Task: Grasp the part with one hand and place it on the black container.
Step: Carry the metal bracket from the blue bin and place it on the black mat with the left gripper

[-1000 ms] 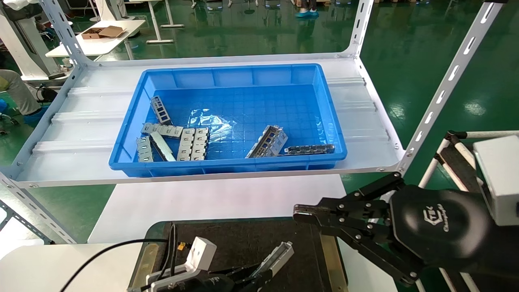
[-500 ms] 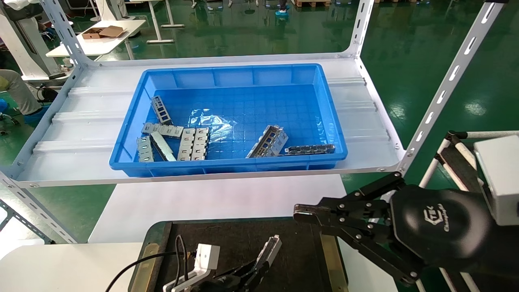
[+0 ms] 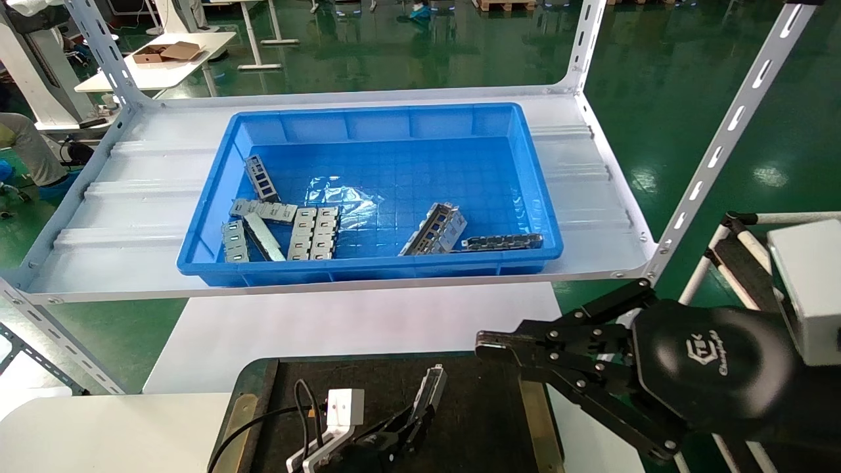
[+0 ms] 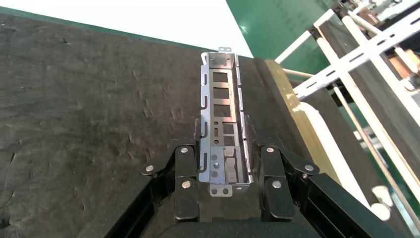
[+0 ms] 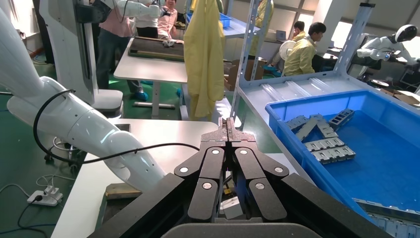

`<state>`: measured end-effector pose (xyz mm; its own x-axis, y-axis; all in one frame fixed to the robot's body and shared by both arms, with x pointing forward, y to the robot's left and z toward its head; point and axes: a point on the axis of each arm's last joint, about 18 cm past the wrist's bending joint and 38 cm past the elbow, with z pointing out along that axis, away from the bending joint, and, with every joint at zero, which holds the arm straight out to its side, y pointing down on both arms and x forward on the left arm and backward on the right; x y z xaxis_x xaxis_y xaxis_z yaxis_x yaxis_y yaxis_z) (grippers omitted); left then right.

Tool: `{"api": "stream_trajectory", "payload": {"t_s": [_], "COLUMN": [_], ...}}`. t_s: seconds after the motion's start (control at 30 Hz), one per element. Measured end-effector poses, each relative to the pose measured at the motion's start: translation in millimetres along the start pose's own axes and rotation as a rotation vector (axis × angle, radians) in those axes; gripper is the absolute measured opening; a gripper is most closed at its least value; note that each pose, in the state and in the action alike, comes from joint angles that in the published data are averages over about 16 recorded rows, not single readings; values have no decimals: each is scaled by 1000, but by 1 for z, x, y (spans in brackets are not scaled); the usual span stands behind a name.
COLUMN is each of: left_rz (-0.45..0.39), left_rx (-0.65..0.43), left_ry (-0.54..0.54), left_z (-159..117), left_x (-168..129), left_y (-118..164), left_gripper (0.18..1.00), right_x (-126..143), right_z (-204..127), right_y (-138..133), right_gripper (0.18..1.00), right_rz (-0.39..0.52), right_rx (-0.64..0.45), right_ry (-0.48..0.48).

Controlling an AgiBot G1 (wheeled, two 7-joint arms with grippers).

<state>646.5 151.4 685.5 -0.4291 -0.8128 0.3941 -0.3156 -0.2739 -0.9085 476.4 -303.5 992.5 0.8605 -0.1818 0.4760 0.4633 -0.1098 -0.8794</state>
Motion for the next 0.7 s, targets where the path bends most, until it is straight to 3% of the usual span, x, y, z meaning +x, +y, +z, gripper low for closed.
{"api": "stream_trajectory", "payload": {"t_s": [0.7], "left_rz": [-32], "left_rx": [51], "left_ry": [-114], "left_z": [21], "left_x": [1], "left_y": [13], "left_gripper": [360], "right_x": [0], "right_z": [0], "right_y": [0], "right_gripper": [191], "right_rz": [0], "right_rx": [0], "right_ry": [0]}}
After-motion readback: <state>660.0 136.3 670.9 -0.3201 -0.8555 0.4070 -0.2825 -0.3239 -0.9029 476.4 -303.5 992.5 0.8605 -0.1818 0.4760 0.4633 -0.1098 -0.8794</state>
